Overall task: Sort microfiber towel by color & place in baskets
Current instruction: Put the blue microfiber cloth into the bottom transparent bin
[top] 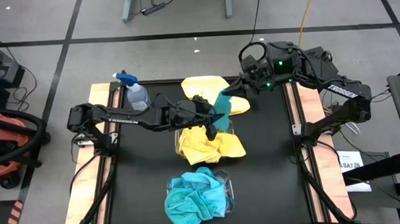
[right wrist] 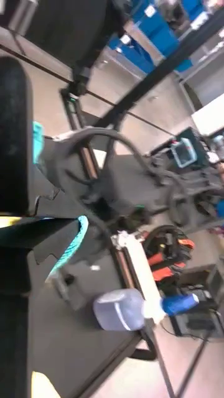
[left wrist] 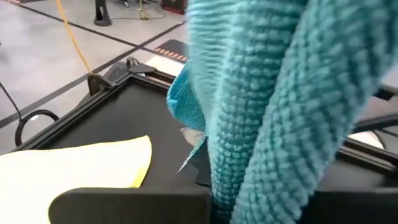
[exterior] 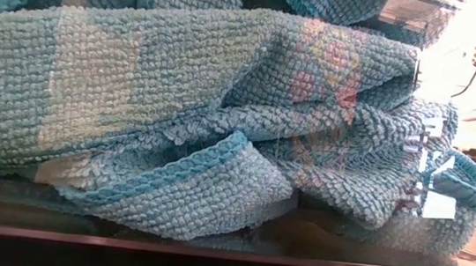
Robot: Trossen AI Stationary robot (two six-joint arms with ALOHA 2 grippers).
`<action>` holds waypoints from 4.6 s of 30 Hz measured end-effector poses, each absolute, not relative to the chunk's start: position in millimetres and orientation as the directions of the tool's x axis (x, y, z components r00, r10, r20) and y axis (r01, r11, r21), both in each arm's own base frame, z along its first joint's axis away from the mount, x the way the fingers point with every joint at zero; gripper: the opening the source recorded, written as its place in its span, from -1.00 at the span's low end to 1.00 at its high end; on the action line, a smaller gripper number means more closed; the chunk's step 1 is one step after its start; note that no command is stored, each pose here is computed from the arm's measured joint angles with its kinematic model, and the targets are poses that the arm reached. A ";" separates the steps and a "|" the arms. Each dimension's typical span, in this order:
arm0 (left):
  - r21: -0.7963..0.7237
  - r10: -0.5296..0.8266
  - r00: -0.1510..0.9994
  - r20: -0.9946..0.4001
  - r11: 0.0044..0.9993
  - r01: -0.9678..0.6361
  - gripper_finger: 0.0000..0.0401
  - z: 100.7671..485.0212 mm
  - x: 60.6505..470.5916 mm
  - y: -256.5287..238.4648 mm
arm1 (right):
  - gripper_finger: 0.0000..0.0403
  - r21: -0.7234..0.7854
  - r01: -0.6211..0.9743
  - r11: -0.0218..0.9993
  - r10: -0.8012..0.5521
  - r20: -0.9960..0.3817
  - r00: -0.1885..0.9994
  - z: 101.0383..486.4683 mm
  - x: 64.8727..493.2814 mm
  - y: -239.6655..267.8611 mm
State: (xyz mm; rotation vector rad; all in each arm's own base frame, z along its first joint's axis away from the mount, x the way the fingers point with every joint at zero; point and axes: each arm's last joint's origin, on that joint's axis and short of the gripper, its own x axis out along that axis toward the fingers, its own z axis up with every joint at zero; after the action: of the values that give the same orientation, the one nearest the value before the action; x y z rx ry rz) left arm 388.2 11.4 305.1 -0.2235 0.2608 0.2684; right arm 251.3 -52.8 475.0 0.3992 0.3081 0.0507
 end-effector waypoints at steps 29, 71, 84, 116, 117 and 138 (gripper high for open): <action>-0.290 -0.315 0.944 -0.096 0.916 0.277 -0.97 389.9 305.5 -94.9 | -1.00 0.307 -0.279 0.910 0.415 -0.701 0.580 404.8 287.6 58.6; -0.333 -0.182 0.593 -0.784 0.930 -0.155 -0.93 177.6 318.9 -247.9 | -0.08 0.258 -0.516 0.817 0.379 -0.915 0.143 273.6 355.2 143.1; -0.368 -0.230 0.555 -0.800 0.918 -0.151 -0.92 155.4 325.3 -252.6 | -0.02 0.088 -0.470 0.878 0.246 -0.926 0.286 310.1 336.2 128.9; -0.630 -0.461 0.693 -0.555 0.776 0.012 0.12 290.1 287.1 -228.1 | -0.02 -0.111 -0.267 0.957 0.083 -0.779 0.622 271.2 382.2 31.3; -0.634 -0.464 0.697 -0.547 0.773 0.017 0.12 293.7 285.4 -226.8 | -0.02 -0.111 -0.257 0.960 0.079 -0.773 0.629 266.7 382.7 28.5; -0.566 -0.392 0.568 -0.724 0.808 -0.164 0.27 280.5 277.0 -209.4 | -0.17 -0.003 -0.172 0.985 0.113 -0.743 0.660 237.3 382.2 8.3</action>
State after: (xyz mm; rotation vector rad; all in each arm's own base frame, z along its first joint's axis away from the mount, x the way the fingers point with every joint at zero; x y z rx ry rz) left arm 277.0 -209.4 280.5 -0.6401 0.9750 -0.1452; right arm 382.2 8.3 237.3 -0.0747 0.8345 0.1613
